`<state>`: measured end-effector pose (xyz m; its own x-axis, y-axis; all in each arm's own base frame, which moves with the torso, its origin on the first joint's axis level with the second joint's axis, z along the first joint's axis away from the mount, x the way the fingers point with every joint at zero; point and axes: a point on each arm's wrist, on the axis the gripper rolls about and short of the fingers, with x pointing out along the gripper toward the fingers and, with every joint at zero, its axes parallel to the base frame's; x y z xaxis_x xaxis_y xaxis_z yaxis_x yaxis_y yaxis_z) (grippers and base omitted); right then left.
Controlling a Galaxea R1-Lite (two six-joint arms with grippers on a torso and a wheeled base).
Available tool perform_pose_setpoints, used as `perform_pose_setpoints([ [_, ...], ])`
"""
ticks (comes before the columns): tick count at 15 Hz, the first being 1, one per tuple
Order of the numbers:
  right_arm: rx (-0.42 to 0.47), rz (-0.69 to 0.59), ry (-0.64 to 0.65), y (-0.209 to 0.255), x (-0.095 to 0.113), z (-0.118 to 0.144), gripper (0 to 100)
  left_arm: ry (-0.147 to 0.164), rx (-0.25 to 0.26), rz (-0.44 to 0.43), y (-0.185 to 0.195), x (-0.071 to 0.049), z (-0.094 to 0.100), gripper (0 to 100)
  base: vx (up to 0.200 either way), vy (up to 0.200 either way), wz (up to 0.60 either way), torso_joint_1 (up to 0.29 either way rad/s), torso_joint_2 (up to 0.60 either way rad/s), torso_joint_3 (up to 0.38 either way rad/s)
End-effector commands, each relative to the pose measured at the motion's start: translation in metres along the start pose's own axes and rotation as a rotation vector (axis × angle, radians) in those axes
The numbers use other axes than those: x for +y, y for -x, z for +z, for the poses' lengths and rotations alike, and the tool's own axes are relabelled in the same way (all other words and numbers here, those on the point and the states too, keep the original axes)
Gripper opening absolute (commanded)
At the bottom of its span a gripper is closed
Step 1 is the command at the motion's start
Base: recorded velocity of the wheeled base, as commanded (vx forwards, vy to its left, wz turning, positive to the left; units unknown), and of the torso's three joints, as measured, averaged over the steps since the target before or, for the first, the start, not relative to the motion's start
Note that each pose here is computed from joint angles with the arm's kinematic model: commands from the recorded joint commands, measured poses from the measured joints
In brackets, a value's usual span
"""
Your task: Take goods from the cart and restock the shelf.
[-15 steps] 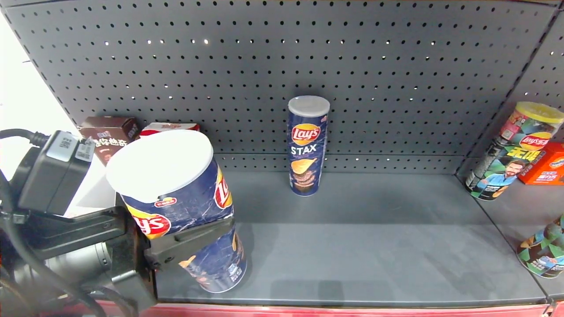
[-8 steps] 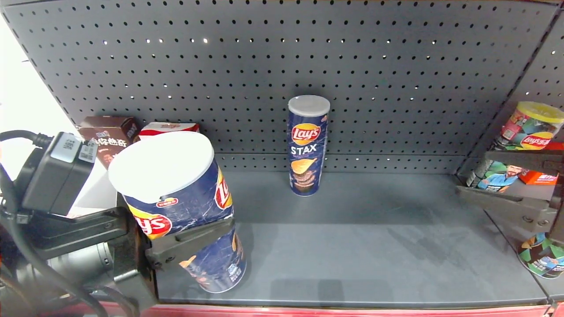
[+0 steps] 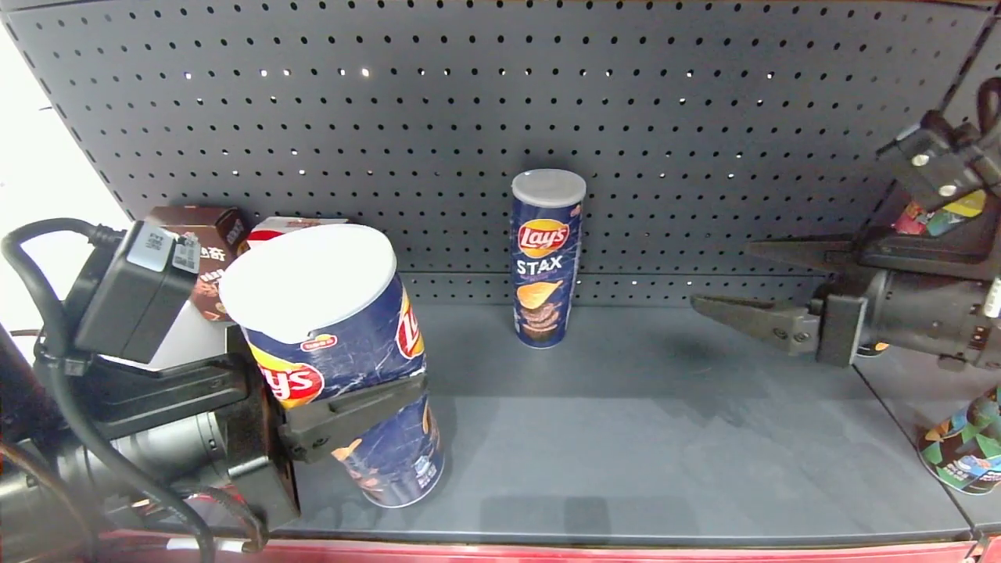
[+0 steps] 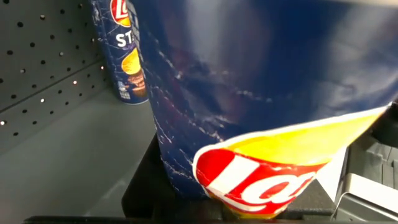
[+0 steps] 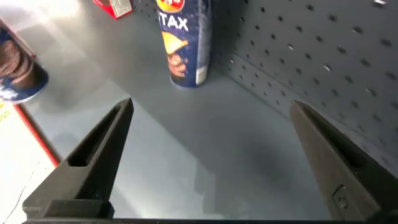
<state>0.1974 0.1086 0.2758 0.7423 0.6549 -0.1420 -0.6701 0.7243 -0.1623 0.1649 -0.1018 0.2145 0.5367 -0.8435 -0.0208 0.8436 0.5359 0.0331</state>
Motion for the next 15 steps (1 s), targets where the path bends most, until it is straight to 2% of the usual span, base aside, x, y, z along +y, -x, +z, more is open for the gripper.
perform_pose_setpoints([
  [1,0.023,0.02,-0.013,-0.04,-0.015,-0.007,100,0.008,0.012,0.005,-0.003,0.002,-0.002,0,0.0,0.0,0.0,0.0,0.0,0.0],
  [3,-0.063,0.084,0.005,-0.062,-0.038,-0.006,100,0.011,0.014,0.011,-0.001,0.002,-0.003,0,0.0,0.0,0.0,0.0,0.0,0.0],
  [5,-0.146,0.226,0.037,-0.078,-0.059,-0.001,100,0.026,0.01,0.013,-0.001,0.003,-0.002,0,0.0,0.0,0.0,0.0,0.0,0.0],
  [8,-0.238,0.362,0.129,-0.113,-0.079,-0.007,100,0.028,0.009,0.013,-0.002,0.003,-0.002,0,0.0,0.0,0.0,0.0,0.0,0.0],
  [11,-0.246,0.431,0.129,-0.134,-0.081,-0.013,100,0.029,0.01,0.013,-0.002,0.003,-0.002,0,0.0,0.0,0.0,0.0,0.0,0.0],
  [15,-0.227,0.471,0.11,-0.149,-0.066,-0.019,100,0.029,0.01,0.013,-0.003,0.004,-0.003,0,0.0,0.0,0.0,0.0,0.0,0.0],
])
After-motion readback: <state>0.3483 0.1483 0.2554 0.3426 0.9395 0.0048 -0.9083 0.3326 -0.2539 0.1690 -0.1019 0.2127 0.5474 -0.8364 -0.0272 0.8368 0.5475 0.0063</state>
